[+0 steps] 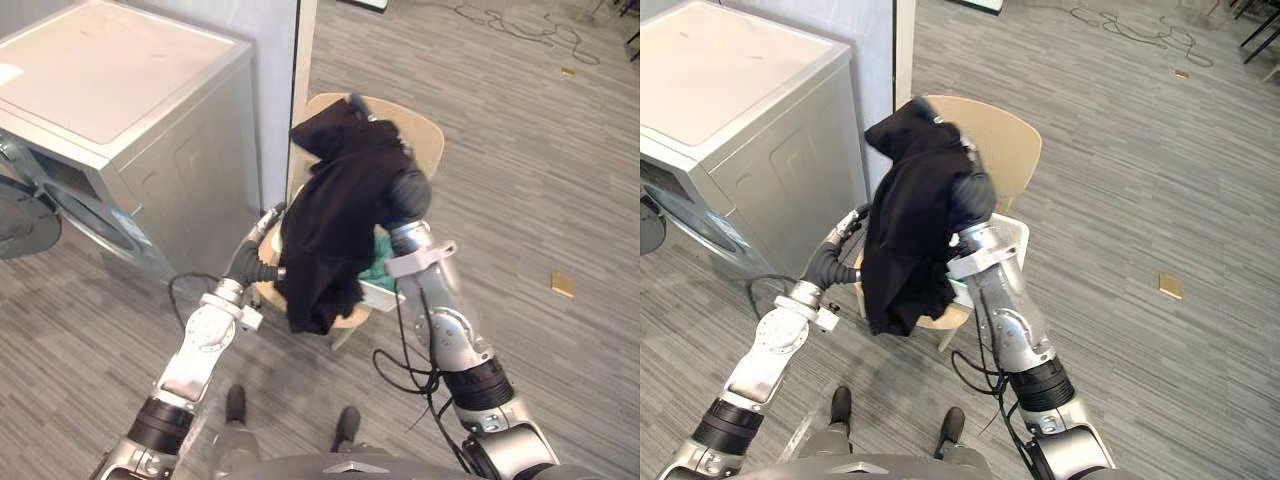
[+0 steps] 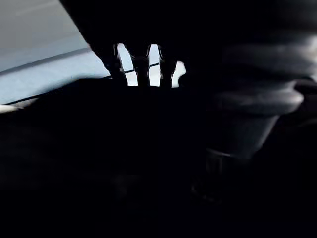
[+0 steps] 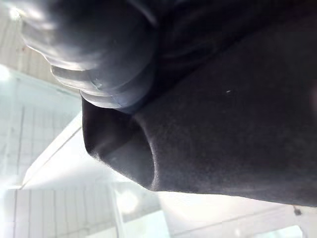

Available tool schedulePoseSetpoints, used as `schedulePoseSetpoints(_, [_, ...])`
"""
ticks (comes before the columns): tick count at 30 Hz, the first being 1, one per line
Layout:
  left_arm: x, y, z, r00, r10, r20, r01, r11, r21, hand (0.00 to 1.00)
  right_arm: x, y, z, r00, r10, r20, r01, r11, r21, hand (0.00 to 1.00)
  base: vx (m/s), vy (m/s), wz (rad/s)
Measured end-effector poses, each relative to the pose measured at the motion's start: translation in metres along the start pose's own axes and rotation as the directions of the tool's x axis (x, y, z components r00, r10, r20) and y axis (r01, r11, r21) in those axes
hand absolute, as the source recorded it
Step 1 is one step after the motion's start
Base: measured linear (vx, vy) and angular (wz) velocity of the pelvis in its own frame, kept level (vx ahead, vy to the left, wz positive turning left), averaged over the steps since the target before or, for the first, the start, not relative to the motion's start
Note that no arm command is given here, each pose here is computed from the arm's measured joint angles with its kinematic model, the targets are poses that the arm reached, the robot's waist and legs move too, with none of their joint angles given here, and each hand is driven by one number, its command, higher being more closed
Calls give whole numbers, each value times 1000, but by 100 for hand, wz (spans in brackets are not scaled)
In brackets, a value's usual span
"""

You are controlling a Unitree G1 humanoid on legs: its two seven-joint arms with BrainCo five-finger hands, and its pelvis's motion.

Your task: Pick up the laundry basket with both hands and put the clothes into the washing machine.

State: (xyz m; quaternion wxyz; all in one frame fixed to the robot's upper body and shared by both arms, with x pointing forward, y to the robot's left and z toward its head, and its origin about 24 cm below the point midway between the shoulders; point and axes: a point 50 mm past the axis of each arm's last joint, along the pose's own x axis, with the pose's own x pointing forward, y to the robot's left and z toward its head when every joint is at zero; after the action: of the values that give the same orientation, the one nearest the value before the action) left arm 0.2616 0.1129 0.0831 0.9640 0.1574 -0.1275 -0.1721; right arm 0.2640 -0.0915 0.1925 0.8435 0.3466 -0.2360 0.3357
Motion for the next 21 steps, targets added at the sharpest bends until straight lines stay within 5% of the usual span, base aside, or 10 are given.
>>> schedulePoseSetpoints(12, [2,-44,-13,979,-191,-71,165,947,-277,0,-1,16,-39,991,38,-132,-24,995,101,100,2,-2,-3])
schedulePoseSetpoints(13, [2,-46,-14,979,-187,-77,156,940,-303,100,-1,18,-41,990,41,-132,-27,993,111,100,15,-4,-3])
schedulePoseSetpoints(21, [12,-43,-13,991,-99,-94,41,874,-484,100,0,25,-48,989,50,-137,-30,989,145,100,12,-3,-5])
